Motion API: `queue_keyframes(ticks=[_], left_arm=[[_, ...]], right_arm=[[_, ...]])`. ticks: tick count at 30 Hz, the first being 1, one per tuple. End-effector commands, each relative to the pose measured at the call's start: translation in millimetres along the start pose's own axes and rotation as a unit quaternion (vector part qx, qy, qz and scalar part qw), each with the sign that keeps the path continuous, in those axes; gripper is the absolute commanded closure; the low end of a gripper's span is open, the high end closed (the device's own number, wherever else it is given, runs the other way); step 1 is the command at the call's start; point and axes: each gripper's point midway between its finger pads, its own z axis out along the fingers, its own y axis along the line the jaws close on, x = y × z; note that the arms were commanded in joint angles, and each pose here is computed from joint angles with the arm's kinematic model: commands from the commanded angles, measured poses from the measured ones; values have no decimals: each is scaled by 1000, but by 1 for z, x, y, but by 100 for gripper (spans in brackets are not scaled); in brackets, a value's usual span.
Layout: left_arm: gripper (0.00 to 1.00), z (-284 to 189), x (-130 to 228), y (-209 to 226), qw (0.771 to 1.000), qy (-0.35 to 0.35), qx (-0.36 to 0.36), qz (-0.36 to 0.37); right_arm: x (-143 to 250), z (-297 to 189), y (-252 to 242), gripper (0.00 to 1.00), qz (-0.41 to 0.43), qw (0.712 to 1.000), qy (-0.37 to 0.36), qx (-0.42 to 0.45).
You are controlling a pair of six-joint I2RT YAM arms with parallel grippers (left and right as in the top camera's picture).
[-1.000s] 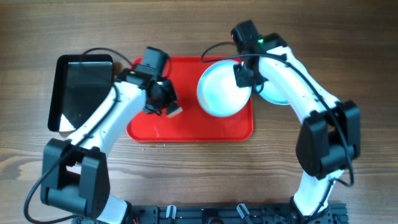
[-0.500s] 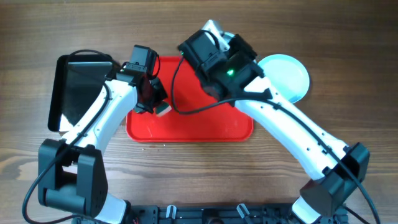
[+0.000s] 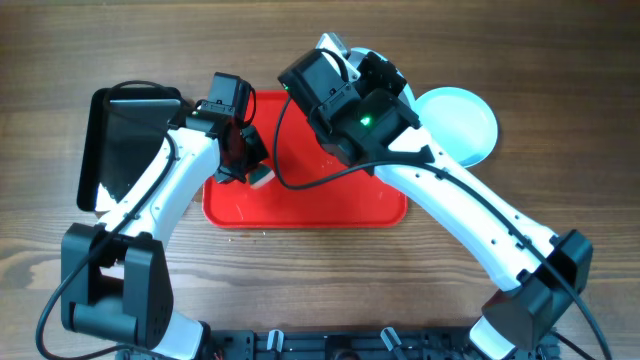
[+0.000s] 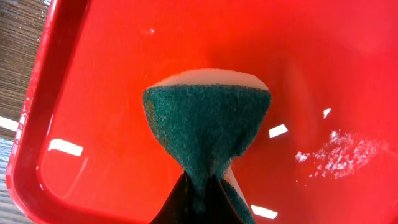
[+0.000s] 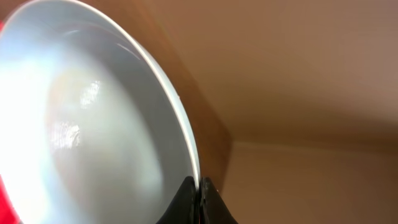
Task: Clean dirty plates on tray and stack at the side
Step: 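Lift the last plate with the right gripper and carry it right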
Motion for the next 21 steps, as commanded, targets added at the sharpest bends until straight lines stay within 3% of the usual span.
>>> queue_keyframes(ticks=[1,4,8,12,16,19,21], left_arm=[[96,1,-2,3,1000,-2,-7,-7],[96,1,0,4,1000,0,-9,-7],[96,1,0,5,1000,1,-10,-7],[96,1,1,6,1000,4,-12,-7],[96,1,1,6,1000,4,-12,-7],[96,1,2,3,1000,7,-5,-7],[96,1,3,3,1000,9,-4,-7]], right_arm=[[-10,0,40,96,23,990,-40,-134],[2,6,19,96,20,995,-17,-91],[12,28,25,96,98,969,-34,-222],[61,84,0,96,276,865,-51,-416],[133,137,-8,96,394,802,-36,-447],[193,182,15,96,508,755,24,-413],[212,199,29,96,545,740,38,-392]])
